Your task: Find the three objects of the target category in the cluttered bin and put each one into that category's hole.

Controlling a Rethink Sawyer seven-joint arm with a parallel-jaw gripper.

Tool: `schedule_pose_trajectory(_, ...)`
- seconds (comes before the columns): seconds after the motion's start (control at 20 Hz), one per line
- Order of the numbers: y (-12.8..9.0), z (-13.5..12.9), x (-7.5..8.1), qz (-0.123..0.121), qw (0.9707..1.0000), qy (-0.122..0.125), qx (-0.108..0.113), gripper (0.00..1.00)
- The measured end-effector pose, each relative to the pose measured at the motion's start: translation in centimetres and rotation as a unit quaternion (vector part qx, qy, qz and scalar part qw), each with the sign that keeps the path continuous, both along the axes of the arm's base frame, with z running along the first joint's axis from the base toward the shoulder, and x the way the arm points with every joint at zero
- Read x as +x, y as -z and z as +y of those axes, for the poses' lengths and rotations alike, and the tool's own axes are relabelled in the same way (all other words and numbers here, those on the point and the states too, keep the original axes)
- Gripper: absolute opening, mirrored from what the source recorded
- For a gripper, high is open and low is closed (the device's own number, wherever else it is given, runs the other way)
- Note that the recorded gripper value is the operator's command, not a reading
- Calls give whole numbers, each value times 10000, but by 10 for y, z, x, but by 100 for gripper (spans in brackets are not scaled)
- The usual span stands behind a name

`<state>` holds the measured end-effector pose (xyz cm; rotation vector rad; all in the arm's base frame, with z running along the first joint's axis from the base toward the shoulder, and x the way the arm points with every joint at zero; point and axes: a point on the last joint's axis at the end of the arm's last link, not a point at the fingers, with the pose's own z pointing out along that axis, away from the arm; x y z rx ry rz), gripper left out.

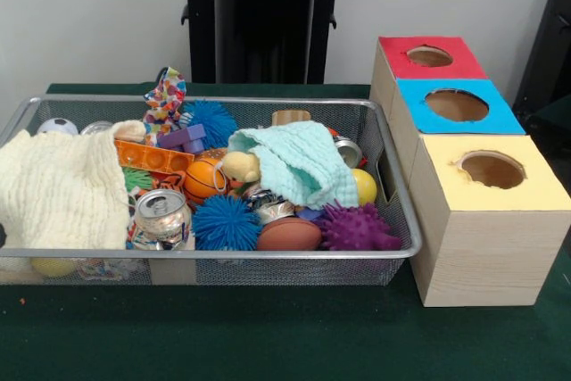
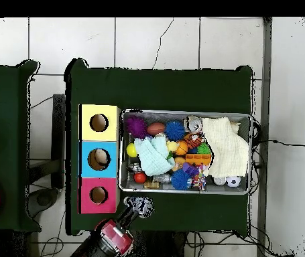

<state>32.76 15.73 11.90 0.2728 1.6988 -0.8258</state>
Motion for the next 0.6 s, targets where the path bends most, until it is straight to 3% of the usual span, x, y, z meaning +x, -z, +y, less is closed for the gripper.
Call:
schedule_pose_trajectory(0.25,-15,-9,-8,487,9987,104,138,0)
schedule_pose_trajectory(0.6,-30,-13,-14,660,9970,176,363,0)
